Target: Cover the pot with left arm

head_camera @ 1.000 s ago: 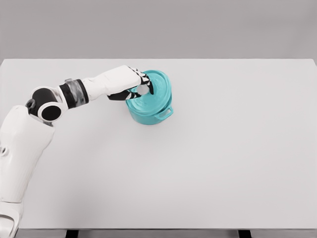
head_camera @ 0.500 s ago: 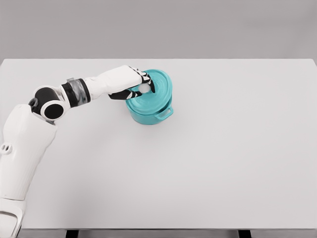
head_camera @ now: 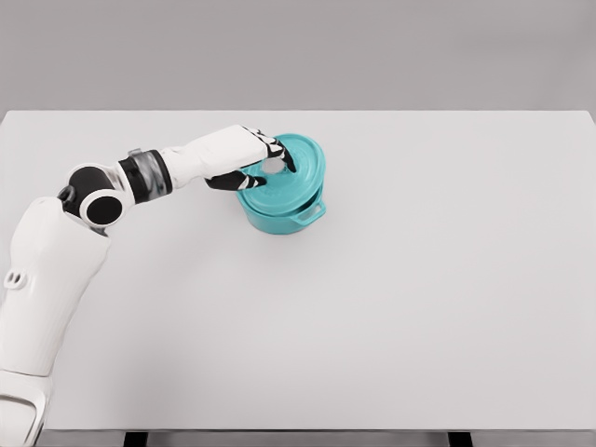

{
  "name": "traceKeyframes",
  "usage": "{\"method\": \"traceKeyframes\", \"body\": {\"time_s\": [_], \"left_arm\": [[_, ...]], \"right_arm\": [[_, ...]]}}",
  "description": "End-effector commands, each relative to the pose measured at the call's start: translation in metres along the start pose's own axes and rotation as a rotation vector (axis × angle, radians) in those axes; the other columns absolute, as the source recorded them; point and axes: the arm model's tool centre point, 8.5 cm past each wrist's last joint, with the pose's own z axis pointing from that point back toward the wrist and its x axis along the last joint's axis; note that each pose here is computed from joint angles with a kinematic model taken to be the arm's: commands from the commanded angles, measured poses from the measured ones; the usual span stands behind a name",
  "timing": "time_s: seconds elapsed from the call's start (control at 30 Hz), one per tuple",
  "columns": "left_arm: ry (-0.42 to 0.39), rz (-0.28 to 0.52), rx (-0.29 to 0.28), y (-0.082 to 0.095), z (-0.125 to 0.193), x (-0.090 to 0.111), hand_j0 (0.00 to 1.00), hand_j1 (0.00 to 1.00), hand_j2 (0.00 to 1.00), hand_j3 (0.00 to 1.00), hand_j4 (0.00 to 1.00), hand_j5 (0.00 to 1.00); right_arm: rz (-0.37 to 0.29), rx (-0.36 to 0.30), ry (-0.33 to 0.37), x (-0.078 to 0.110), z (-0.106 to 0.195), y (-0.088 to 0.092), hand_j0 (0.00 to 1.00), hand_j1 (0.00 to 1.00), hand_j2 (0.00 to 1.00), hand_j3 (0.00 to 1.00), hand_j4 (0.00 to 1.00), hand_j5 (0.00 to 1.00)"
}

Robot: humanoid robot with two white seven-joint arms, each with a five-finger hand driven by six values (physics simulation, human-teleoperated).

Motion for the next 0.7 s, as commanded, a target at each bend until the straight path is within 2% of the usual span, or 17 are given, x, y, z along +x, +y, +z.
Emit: {"method": "traceKeyframes", "body": {"time_s": [0.0,0.1,0.23,0.67], "left_arm": [[0.001,-0.002,-0.005,-0.0003,0.0005,-0.0005,0.67,0.67,0.67,0.67,0.67,0.67],[0.0,-0.002,-0.006,-0.0006,0.0002,-0.0002,0.7,0.7,0.7,0.7,0.7,0.7],[0.003,-0.005,-0.007,-0.0005,0.0005,-0.0007,0.78,0.78,0.78,0.78,0.78,0.78],[0.006,0.002,-0.01,-0.0024,0.0001,-0.0018,0.85,0.85,0.85,0.85,0.85,0.85]], "right_arm": [[0.0,0.0,0.0,-0.0001,0.0,0.0001,1.0,1.0,1.0,1.0,1.0,1.0],[0.0,0.0,0.0,-0.0001,0.0,0.0001,1.0,1.0,1.0,1.0,1.0,1.0],[0.0,0.0,0.0,-0.0001,0.0,0.0001,1.0,1.0,1.0,1.0,1.0,1.0],[0.0,0.0,-0.001,0.0008,0.0,0.0001,1.0,1.0,1.0,1.0,1.0,1.0]]}}
